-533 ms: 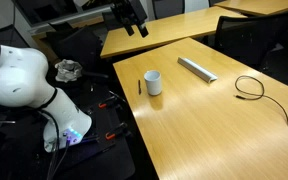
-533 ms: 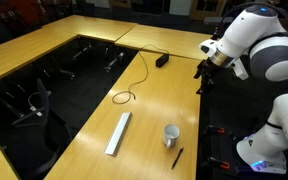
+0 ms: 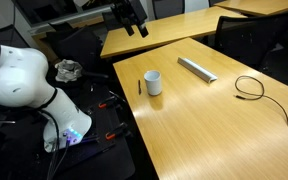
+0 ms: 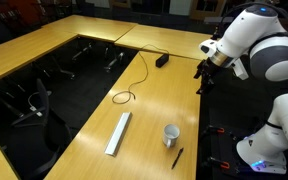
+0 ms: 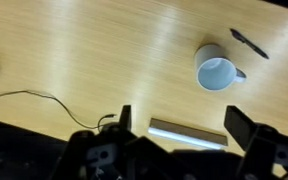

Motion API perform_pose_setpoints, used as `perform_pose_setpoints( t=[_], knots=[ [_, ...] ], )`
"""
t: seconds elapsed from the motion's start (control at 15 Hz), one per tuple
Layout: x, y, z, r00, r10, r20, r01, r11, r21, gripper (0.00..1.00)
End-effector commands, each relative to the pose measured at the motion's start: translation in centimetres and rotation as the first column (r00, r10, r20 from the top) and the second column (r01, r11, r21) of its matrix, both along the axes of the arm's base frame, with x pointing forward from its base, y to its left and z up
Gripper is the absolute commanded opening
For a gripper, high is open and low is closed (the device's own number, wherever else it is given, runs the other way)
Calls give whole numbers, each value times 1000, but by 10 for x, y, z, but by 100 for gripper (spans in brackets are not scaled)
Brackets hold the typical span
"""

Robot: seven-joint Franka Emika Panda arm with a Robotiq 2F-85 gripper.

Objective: Pick up the pen and put it in the cup

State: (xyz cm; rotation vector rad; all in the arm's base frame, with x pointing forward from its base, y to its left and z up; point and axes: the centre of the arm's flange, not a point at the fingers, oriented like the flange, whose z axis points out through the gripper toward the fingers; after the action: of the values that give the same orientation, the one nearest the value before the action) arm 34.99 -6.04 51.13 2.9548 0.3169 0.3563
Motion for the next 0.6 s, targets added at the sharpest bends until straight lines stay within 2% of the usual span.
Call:
perform_pose_setpoints(
  t=[0.0,0.13,0.27,0.4,0.53],
  knots=[
    [3,5,-4,1000,15,-15,-15,1000,17,100],
    [11,30,-22,994,103,-40,-101,994,42,100],
    [21,70,-56,974,214,-78,-208,975,82,100],
    [29,113,-90,937,332,-112,-319,940,119,100],
    [34,153,-125,886,438,-151,-425,898,111,100]
  ],
)
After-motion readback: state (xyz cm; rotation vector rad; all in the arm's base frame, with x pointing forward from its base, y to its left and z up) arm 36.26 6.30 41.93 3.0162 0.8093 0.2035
